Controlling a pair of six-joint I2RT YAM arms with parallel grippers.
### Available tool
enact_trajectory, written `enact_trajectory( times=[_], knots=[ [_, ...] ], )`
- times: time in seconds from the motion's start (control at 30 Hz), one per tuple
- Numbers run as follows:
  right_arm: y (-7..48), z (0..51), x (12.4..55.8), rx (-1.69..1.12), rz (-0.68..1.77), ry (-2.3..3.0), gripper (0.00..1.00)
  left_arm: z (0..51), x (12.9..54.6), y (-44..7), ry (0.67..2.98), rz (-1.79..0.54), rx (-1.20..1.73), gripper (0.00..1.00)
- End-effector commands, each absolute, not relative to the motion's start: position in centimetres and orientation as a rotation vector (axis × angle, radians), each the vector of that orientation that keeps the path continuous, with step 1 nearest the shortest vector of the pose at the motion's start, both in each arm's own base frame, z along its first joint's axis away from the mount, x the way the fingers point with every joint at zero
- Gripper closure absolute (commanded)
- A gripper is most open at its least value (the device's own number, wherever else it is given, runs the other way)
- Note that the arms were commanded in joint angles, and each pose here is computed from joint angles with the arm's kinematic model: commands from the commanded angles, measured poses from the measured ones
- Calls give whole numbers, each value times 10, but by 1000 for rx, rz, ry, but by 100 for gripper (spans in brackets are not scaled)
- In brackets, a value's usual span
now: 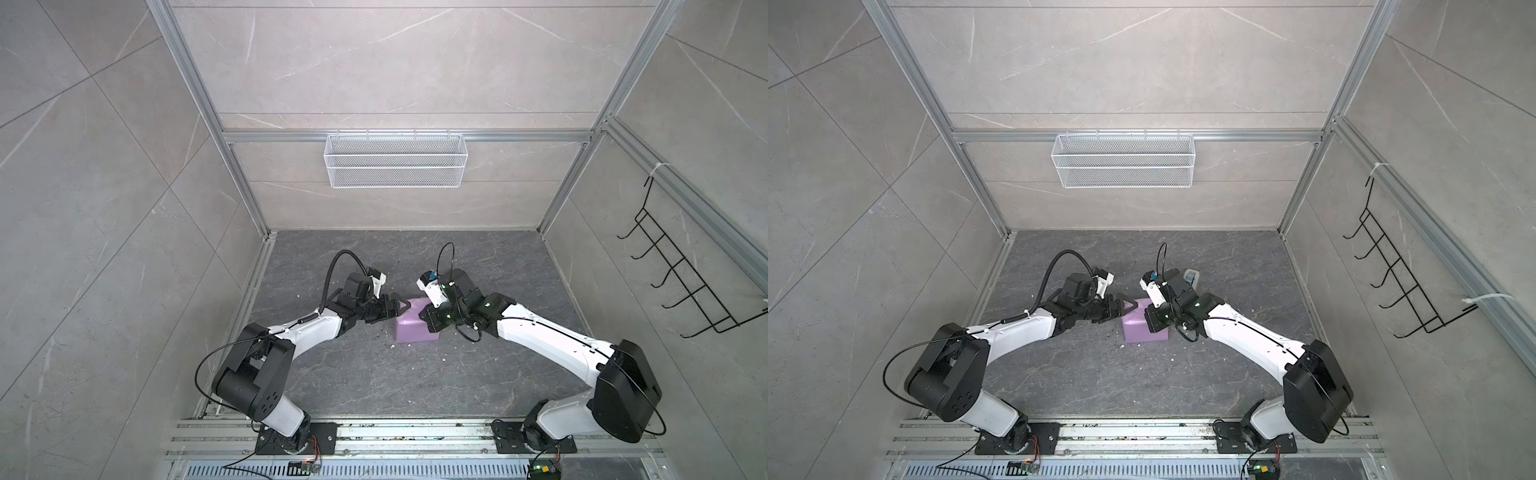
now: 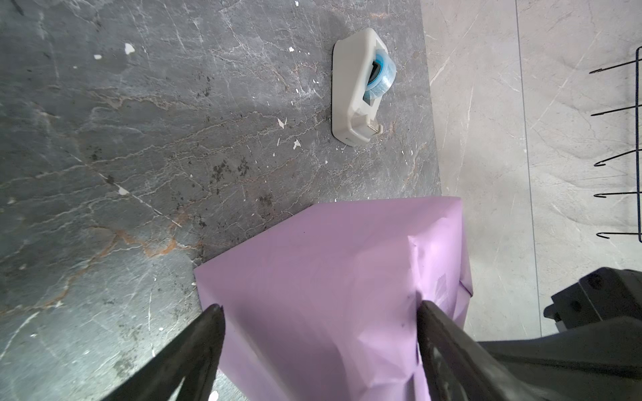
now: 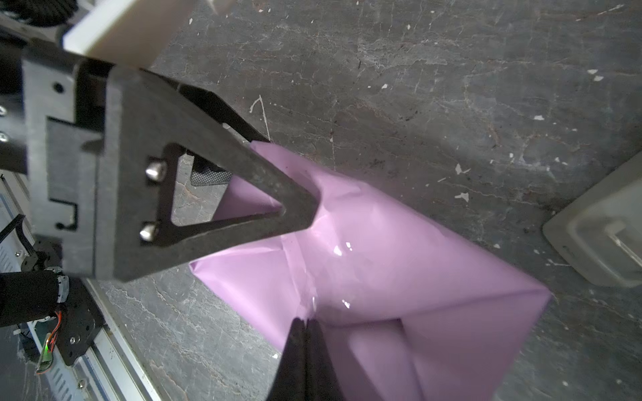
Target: Wrap the gift box in paper
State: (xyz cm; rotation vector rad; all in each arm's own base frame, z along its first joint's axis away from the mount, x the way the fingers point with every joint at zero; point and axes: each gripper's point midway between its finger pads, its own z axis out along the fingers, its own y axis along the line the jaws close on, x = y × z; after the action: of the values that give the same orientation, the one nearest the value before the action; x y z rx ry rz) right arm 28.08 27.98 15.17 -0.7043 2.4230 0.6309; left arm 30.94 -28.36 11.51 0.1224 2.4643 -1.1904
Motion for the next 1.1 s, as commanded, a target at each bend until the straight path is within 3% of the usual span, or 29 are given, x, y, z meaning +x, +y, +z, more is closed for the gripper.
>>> enact_trajectory(
  times=[0.0,0.37,0.63,1.07],
  knots=[
    [276,140,265,-767,637,2481,99,82,290,-273,2601,-1117,119,13],
    [286,154,252,-858,721,2471,100,81,290,-273,2603,-1115,118,13],
    [282,195,296,-580,858,2355,100,82,290,-274,2603,-1117,121,13],
    [292,168,320,-507,848,2442,100,85,292,-275,2599,-1120,126,13]
  ],
)
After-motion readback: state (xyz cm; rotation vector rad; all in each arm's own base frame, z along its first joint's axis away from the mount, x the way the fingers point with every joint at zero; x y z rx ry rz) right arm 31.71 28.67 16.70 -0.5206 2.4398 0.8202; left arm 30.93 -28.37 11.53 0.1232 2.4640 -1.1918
